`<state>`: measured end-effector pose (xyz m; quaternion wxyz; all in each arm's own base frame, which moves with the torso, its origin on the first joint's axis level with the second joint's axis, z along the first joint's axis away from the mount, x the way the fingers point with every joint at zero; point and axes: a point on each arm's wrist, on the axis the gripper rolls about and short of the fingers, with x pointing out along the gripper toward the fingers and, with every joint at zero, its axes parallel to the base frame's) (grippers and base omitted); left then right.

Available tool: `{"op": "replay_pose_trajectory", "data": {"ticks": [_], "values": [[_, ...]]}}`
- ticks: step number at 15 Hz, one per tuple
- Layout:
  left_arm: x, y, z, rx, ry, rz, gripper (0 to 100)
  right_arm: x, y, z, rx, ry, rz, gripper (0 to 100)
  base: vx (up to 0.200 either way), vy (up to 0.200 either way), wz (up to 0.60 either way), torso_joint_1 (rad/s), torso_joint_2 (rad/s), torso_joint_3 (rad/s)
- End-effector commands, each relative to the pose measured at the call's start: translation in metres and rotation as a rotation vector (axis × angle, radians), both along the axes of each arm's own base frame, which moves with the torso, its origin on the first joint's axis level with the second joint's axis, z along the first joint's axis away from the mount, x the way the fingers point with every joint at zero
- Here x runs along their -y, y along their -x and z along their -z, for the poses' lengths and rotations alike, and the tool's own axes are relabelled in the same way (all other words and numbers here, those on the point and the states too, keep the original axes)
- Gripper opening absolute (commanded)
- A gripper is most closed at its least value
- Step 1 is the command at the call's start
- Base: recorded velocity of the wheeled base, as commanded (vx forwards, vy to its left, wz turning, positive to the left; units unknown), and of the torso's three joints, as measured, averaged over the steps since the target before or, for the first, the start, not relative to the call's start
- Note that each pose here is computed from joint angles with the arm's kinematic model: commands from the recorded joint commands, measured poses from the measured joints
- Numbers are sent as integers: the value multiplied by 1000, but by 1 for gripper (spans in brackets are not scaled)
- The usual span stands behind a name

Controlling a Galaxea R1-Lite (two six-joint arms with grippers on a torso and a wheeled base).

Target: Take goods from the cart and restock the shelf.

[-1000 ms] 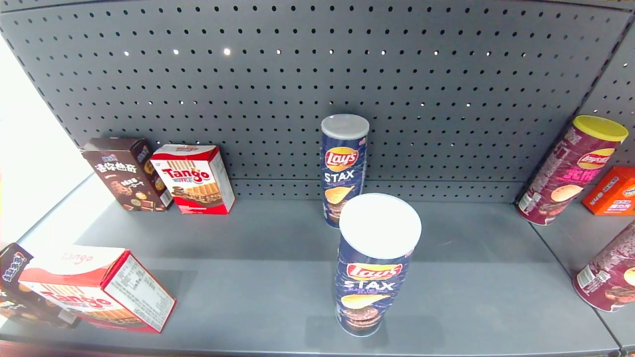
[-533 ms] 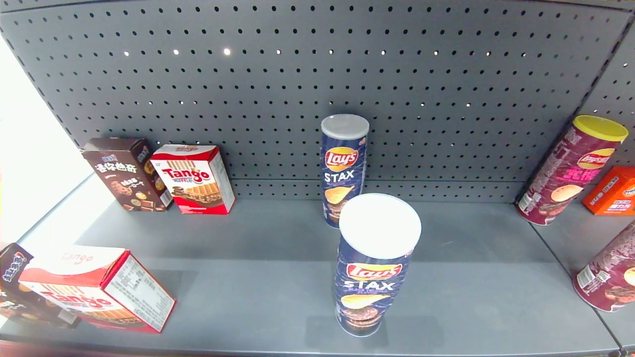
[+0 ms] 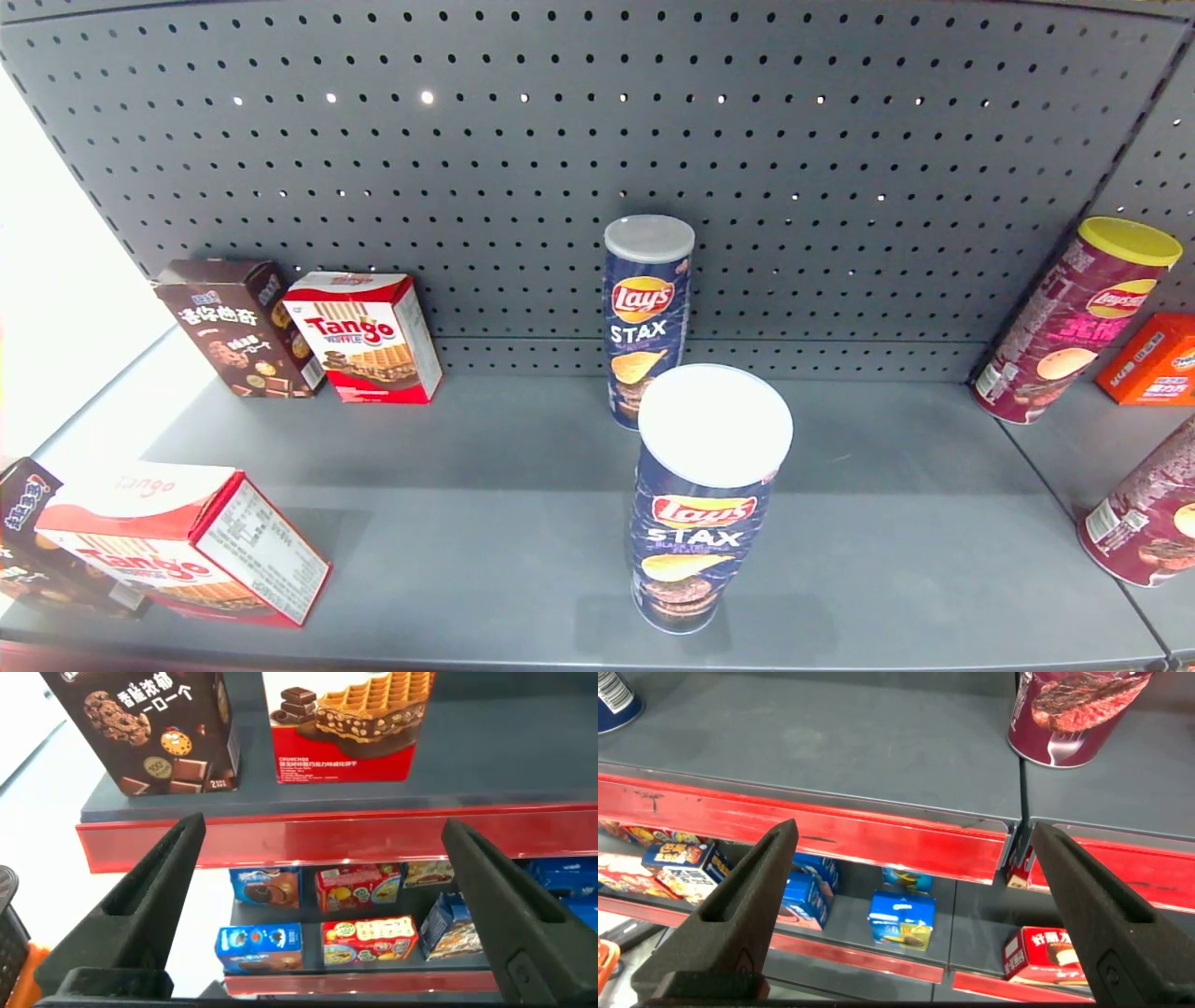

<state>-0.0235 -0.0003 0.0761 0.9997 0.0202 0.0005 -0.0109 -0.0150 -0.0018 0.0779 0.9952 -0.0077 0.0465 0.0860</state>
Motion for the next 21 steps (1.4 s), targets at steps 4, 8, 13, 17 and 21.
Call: {"op": "replay_pose_trajectory", "data": {"ticks": [4,8,13,17,21], "values": [[0,0,0,0,2,0,100,-1,-9,-85,66,-68,-54,100,0,0,0,0,0,0],[0,0,0,-3,-3,4,100,-11,-33,-162,28,-29,-272,100,0,0,0,0,0,0],[0,0,0,0,2,1,100,-36,-78,-182,-44,99,-527,100,0,0,0,0,0,0],[0,0,0,1,17,1,100,-78,-114,-169,-165,151,-697,100,0,0,0,0,0,0],[0,0,0,1,17,1,100,-95,-130,-155,-253,195,-673,100,0,0,0,0,0,0]]}}
